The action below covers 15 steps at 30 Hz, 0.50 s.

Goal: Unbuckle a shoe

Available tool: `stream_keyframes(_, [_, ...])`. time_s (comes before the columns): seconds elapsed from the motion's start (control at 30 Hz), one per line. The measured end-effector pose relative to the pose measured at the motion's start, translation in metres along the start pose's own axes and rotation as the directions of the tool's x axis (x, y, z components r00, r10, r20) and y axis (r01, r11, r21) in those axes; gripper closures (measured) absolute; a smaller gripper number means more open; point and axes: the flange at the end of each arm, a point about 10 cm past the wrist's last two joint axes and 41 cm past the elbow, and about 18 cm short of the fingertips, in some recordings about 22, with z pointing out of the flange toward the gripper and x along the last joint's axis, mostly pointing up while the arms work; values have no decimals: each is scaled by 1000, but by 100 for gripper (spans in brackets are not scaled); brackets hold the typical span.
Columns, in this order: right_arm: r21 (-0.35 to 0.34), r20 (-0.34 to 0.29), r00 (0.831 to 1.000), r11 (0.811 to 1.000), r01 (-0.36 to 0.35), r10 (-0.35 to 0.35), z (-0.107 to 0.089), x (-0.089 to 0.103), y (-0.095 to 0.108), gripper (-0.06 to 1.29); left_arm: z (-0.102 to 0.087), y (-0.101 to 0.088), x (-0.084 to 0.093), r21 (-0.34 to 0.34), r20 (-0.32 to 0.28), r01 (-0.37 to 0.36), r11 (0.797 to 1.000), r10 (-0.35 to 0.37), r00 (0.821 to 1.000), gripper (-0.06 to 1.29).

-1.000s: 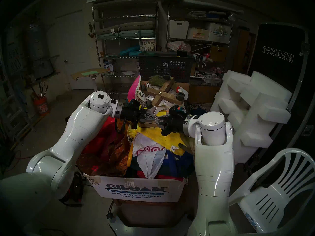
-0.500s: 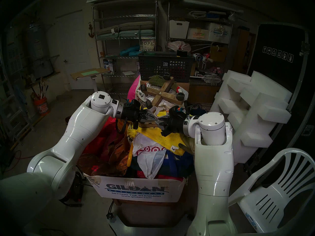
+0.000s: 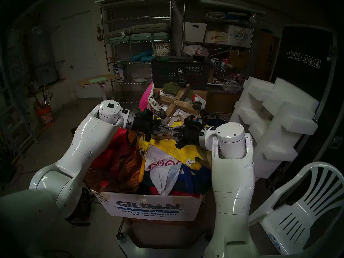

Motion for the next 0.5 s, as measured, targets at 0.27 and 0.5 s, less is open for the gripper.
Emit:
stream_keyframes(0.27, [0, -1, 1000, 1000, 2, -2, 0, 1, -1, 75, -2, 1, 0, -2, 0, 0, 1000, 0, 1000, 114])
stream_keyframes(0.5, [1, -1, 1000, 1000, 3, -3, 1, 1, -1, 75, -3, 1, 0, -6, 0, 0, 1000, 0, 1000, 114])
